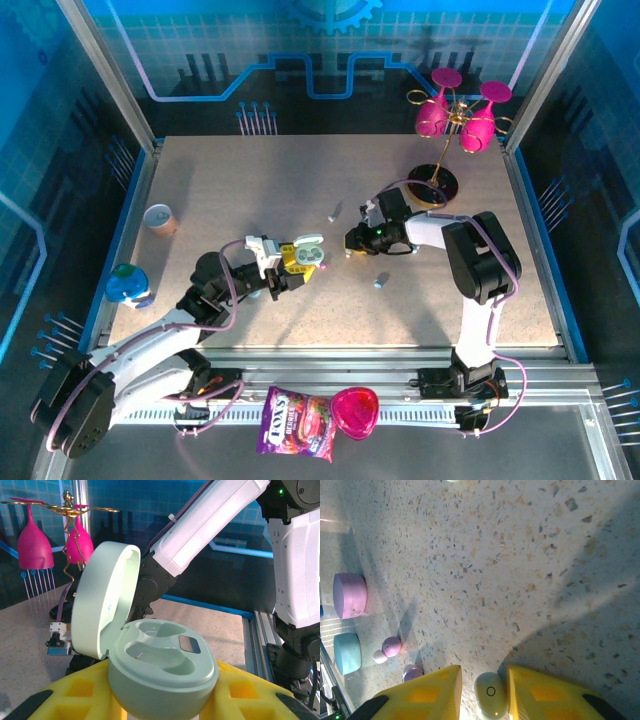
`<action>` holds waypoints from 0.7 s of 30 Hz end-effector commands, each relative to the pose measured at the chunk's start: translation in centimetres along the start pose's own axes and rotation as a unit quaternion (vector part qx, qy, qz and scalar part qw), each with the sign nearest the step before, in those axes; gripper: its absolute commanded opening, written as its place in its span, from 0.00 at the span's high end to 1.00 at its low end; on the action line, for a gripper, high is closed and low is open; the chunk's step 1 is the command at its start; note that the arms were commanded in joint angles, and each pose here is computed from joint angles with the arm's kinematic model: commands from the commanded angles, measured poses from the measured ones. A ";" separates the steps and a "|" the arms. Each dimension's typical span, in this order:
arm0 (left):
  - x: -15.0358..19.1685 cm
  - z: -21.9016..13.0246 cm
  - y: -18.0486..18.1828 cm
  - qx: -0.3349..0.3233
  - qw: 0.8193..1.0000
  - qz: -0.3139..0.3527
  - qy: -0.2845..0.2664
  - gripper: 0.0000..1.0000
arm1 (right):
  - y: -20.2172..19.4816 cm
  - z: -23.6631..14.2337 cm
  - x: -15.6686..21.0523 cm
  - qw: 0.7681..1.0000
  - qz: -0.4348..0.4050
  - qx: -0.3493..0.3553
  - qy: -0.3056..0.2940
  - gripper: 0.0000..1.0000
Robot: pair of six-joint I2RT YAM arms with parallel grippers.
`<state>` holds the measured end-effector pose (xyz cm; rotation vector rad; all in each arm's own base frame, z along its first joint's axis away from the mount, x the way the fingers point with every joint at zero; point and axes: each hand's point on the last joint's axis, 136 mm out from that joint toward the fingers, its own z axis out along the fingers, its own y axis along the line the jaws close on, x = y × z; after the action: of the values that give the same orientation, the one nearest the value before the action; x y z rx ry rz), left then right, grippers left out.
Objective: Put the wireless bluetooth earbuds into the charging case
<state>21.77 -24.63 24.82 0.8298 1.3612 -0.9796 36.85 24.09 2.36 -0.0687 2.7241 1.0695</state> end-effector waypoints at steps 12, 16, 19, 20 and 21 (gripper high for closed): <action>0.2 -0.3 -0.7 0.011 1.000 0.013 -0.004 0.76 | 1.1 -0.5 1.5 0.999 -0.041 0.010 0.024 0.73; 0.2 -0.3 -0.7 0.010 1.000 0.012 -0.004 0.77 | 1.0 -0.2 1.7 0.998 -0.045 0.013 0.030 0.73; 0.2 -0.3 -0.7 0.010 1.000 0.012 -0.005 0.77 | 1.0 0.0 1.8 0.998 -0.047 0.018 0.032 0.76; 0.1 -0.3 -0.8 0.010 1.000 0.012 -0.005 0.77 | 1.0 0.0 1.8 0.998 -0.047 0.020 0.032 0.77; 0.1 -0.3 -0.8 0.011 1.000 0.012 -0.005 0.77 | 0.9 -0.1 1.7 0.998 -0.048 0.021 0.031 0.78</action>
<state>21.65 -24.58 24.36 0.8305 1.3710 -0.9814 35.42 24.23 2.05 -0.1793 2.7602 1.0183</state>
